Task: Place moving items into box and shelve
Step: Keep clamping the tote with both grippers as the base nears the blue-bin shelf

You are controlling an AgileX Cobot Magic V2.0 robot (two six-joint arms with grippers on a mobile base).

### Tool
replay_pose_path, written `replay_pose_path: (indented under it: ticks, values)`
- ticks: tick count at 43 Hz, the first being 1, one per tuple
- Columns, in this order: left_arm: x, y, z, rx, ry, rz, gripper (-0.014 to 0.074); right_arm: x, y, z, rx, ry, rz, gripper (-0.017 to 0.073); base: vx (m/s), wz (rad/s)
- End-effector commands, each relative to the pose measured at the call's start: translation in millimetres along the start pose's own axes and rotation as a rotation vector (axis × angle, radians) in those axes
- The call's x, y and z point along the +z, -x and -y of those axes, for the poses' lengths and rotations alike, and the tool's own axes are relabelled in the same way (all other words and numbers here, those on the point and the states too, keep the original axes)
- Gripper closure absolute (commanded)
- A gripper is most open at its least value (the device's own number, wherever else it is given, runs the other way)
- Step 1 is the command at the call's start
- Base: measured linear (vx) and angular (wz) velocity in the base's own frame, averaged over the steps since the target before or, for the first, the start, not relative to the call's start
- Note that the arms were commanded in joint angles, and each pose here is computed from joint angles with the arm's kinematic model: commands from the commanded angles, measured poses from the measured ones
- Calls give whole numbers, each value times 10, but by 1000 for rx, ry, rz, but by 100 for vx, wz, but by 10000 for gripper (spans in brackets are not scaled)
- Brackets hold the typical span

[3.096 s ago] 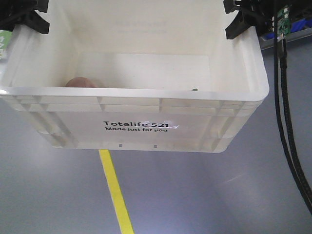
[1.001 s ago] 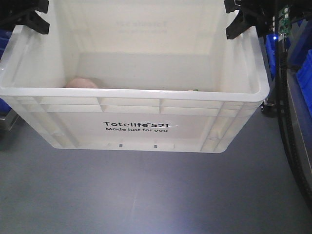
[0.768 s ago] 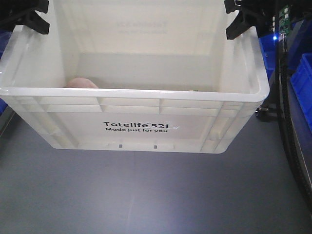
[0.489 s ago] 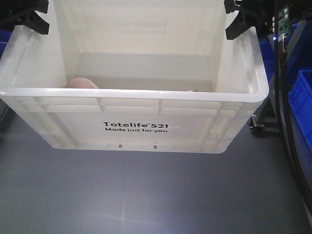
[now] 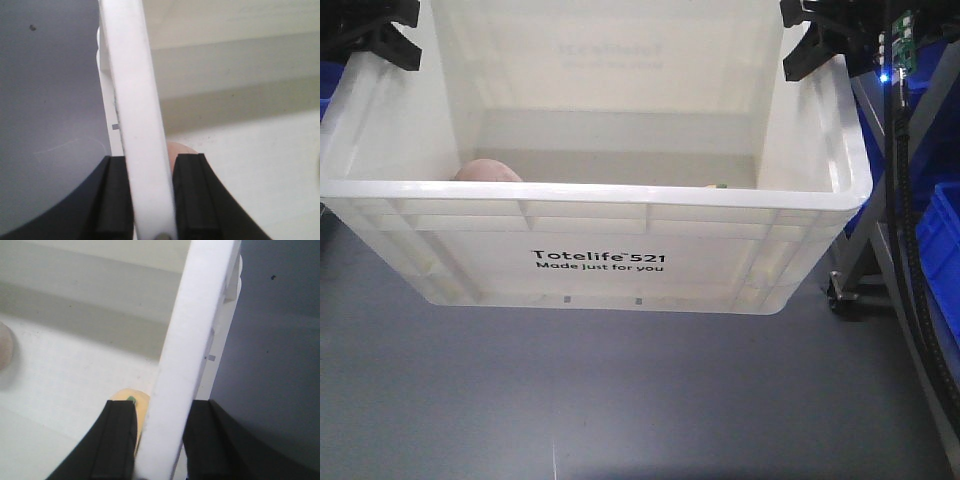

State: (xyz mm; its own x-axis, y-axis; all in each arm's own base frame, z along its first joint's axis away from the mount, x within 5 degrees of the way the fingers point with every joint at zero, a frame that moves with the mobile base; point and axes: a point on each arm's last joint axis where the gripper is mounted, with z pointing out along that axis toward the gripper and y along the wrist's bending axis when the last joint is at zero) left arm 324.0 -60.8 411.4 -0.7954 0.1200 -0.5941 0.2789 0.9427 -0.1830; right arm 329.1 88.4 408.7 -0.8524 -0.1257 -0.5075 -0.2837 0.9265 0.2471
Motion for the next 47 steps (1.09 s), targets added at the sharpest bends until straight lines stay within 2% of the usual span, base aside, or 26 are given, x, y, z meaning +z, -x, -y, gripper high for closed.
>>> replay_pose_path:
  ticks: [1,47]
  values:
    - [-368,137,220,-3,-108,208,600,-378,76,-244,-23,135,197,564,50,-11]
    - [-368,137,220,-3,-108,208,600,-378,76,-244,-23,135,197,564,51,0]
